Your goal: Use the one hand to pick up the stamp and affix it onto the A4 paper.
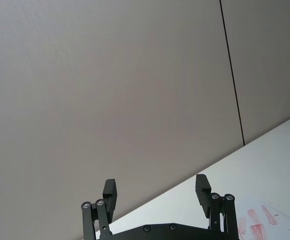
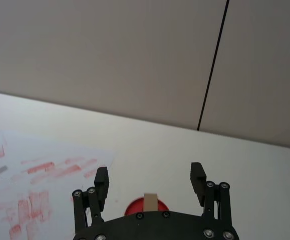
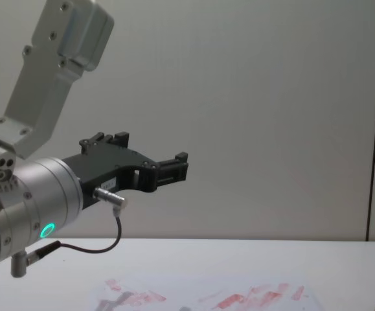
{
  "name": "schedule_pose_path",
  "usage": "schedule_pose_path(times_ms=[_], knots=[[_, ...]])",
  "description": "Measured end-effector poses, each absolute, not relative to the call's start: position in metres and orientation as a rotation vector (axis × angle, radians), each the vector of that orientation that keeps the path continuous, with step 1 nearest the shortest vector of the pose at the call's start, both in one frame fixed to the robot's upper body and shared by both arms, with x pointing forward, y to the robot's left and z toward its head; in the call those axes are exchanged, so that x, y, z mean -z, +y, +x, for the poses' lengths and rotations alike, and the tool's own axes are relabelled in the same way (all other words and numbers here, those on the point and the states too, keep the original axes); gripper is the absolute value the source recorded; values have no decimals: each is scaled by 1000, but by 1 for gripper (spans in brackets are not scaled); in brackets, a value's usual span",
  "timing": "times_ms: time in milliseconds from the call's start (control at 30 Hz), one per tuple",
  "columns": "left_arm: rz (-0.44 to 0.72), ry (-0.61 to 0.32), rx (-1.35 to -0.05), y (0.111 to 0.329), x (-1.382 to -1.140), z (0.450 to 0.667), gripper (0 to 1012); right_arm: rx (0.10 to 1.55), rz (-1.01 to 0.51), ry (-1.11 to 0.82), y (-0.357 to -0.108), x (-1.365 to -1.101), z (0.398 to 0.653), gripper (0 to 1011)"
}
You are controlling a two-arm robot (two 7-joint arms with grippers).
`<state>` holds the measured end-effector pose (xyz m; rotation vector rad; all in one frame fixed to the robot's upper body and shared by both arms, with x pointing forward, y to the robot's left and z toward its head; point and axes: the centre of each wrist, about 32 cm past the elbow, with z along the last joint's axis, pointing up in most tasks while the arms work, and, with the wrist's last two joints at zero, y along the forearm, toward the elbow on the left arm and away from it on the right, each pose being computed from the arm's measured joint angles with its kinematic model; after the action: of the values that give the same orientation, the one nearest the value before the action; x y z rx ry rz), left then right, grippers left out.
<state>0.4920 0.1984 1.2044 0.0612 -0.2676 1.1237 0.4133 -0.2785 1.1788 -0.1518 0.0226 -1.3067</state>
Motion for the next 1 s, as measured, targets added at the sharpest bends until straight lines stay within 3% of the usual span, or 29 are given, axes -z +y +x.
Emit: schedule_pose_path(times_ms=[333,1000], knots=[[61,-268,-1124,198,-1204,492,1002,1306,-273,75,-280,-1175,410,1001],[61,-268,-1124,198,-1204,492,1002,1296,-423,129,-270,-1164,433,1001]])
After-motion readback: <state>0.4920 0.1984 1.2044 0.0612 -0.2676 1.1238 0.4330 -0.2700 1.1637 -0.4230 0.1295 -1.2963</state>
